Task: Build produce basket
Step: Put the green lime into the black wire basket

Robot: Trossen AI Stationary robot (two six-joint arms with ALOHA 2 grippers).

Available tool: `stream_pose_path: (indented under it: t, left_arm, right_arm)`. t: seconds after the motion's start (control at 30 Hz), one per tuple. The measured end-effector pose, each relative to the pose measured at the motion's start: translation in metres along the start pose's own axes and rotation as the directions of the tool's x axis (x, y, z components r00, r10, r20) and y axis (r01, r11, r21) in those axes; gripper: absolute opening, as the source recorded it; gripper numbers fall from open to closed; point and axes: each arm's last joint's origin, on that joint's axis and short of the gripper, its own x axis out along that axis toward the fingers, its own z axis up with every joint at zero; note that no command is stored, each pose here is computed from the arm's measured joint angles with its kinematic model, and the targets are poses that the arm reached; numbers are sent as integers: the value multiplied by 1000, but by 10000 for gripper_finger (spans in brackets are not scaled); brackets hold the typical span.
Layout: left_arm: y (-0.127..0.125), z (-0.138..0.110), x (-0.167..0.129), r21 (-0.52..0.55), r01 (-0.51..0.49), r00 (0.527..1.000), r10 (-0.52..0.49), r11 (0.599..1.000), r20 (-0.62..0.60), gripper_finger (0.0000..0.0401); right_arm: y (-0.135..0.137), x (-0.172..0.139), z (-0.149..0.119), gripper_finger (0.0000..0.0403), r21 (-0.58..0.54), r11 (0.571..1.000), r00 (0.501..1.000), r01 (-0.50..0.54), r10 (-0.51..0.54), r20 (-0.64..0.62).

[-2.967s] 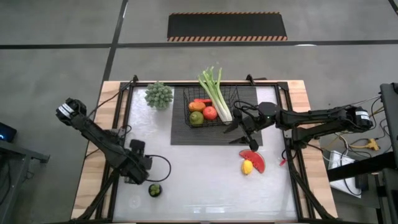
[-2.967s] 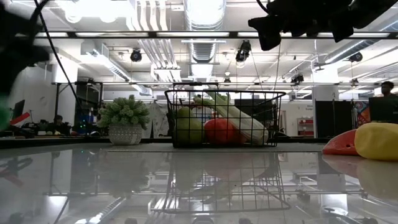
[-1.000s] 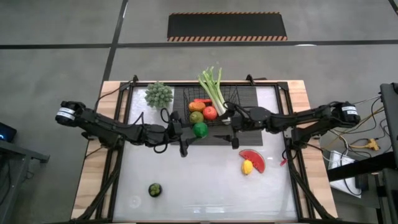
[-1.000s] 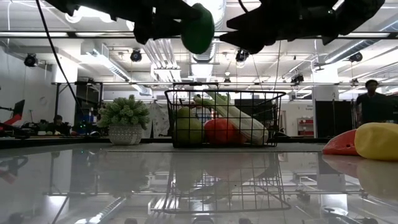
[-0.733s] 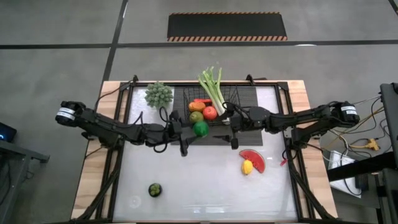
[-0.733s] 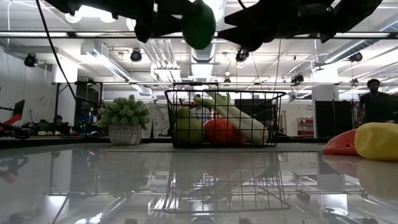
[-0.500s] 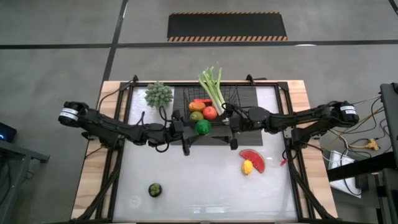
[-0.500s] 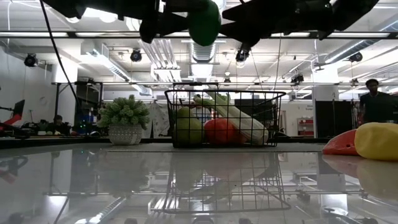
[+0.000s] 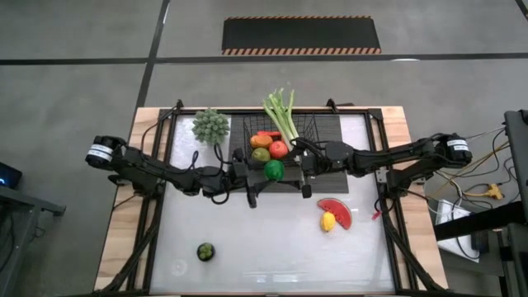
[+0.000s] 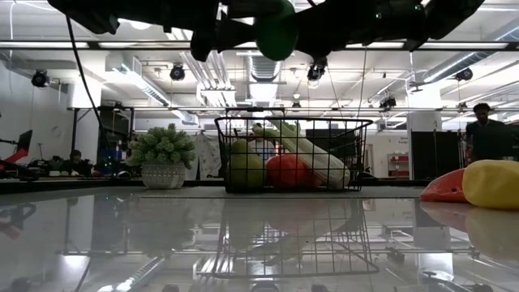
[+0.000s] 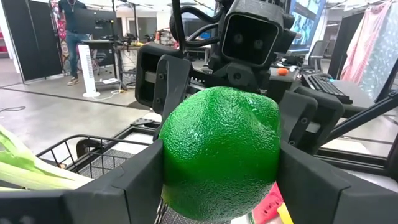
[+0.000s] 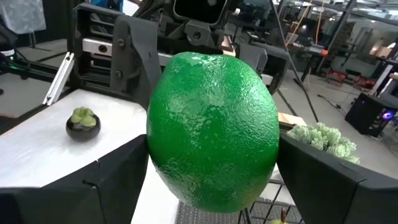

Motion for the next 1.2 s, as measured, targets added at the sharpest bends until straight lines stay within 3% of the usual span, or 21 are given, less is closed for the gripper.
stream_pose_path:
  t: [0.3, 0.8, 1.0, 1.2]
  left_arm:
    - [0, 1, 0, -9, 1, 1000, -1, 1000, 19, 293]
    - [0, 0, 0, -3, 16, 1000, -16, 1000, 12, 310]
    - [0, -1, 0, 5, 106, 994, -106, 994, 3, 312]
    - [4, -4, 0, 14, 115, 993, -115, 993, -8, 342]
  right_arm:
    - [0, 0, 0, 248, 8, 1000, 1000, 1, -1, 5]
    - [1, 0, -2, 260, 83, 996, 1000, -12, 13, -19]
    - [2, 0, -5, 260, 92, 995, 998, -27, 31, -46]
    - [3, 0, -6, 260, 113, 993, 997, -23, 30, -67]
